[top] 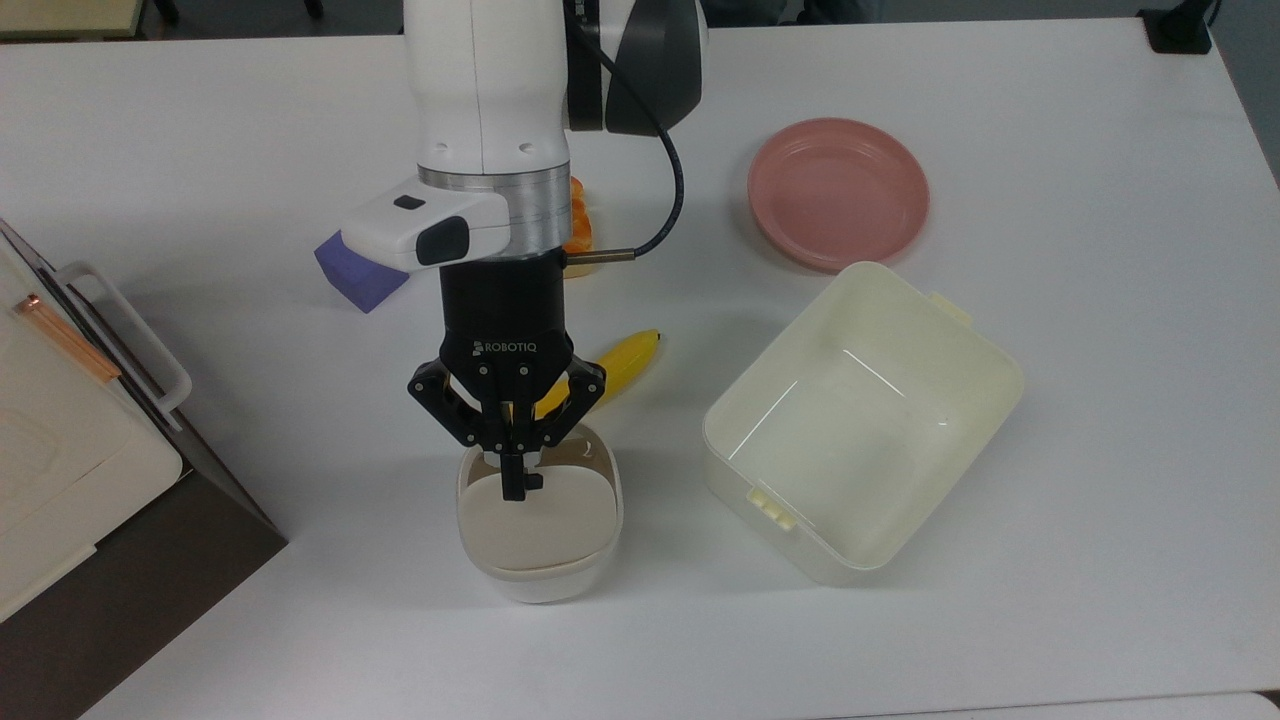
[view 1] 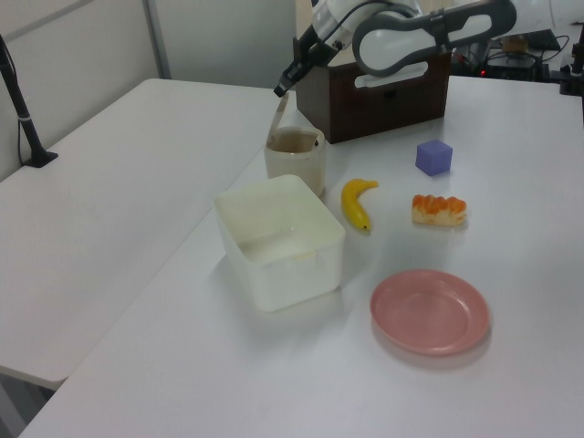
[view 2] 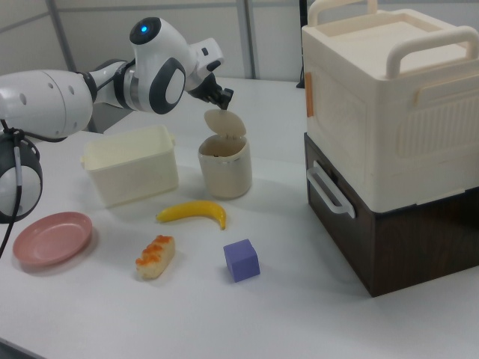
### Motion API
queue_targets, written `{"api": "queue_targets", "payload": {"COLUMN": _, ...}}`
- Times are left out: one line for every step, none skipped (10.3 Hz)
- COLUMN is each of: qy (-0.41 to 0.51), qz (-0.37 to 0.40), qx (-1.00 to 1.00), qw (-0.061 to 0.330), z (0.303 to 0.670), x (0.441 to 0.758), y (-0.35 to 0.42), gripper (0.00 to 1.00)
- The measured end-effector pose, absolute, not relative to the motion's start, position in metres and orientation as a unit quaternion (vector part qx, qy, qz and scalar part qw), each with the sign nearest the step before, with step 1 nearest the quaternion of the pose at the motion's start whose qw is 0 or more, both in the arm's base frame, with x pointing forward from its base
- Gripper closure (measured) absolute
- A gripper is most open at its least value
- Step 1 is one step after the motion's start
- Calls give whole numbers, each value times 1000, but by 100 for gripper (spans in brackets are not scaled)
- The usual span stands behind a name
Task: Close the trash can
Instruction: 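Push the lid down with the gripper until it shuts on the can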
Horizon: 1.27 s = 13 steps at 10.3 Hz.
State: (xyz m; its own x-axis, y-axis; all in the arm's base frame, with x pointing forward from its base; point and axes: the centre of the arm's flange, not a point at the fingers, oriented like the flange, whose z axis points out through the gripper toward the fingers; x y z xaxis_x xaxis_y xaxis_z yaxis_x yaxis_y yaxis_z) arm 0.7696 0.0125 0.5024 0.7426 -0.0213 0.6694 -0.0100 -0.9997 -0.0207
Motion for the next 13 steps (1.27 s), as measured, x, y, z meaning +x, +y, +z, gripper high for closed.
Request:
{"api": "queue_targets", "payload": {"qy": 7, "qz": -340, "qx": -940, "qw": 7, "z": 489, "x": 767, "y": 12, "gripper": 99}}
{"api": "queue_targets", "payload": {"qy": 2, "qz": -322, "qx": -947, "qw": 4, "z": 468, "x": 765, "y": 12, "gripper": 99}}
{"api": "queue_targets", "payload": {"qy": 0, "qz": -306, "qx": -952, "qw": 3, "z": 449, "x": 763, "y": 11, "gripper": 99}}
{"api": "queue_targets", "payload": {"qy": -2, "qz": -293, "qx": -956, "qw": 2, "z": 434, "x": 761, "y": 11, "gripper": 99}}
{"api": "queue_targets", "payload": {"qy": -3, "qz": -283, "qx": -959, "qw": 2, "z": 422, "x": 759, "y": 12, "gripper": 99}}
{"api": "queue_targets", "payload": {"qy": -9, "qz": -284, "qx": -959, "qw": -3, "z": 421, "x": 758, "y": 13, "gripper": 99}}
{"api": "queue_targets", "payload": {"qy": -14, "qz": -283, "qx": -959, "qw": -7, "z": 421, "x": 757, "y": 14, "gripper": 99}}
{"api": "queue_targets", "payload": {"qy": -16, "qz": -283, "qx": -959, "qw": -9, "z": 420, "x": 757, "y": 15, "gripper": 99}}
{"api": "queue_targets", "payload": {"qy": -16, "qz": -283, "qx": -959, "qw": -9, "z": 421, "x": 757, "y": 15, "gripper": 99}}
{"api": "queue_targets", "payload": {"qy": -16, "qz": -284, "qx": -959, "qw": -9, "z": 423, "x": 756, "y": 15, "gripper": 99}}
{"api": "queue_targets", "payload": {"qy": -13, "qz": -287, "qx": -958, "qw": -8, "z": 428, "x": 756, "y": 15, "gripper": 99}}
{"api": "queue_targets", "payload": {"qy": 0, "qz": -298, "qx": -954, "qw": -3, "z": 446, "x": 753, "y": 14, "gripper": 99}}
{"api": "queue_targets", "payload": {"qy": 14, "qz": -295, "qx": -955, "qw": 1, "z": 468, "x": 747, "y": 13, "gripper": 99}}
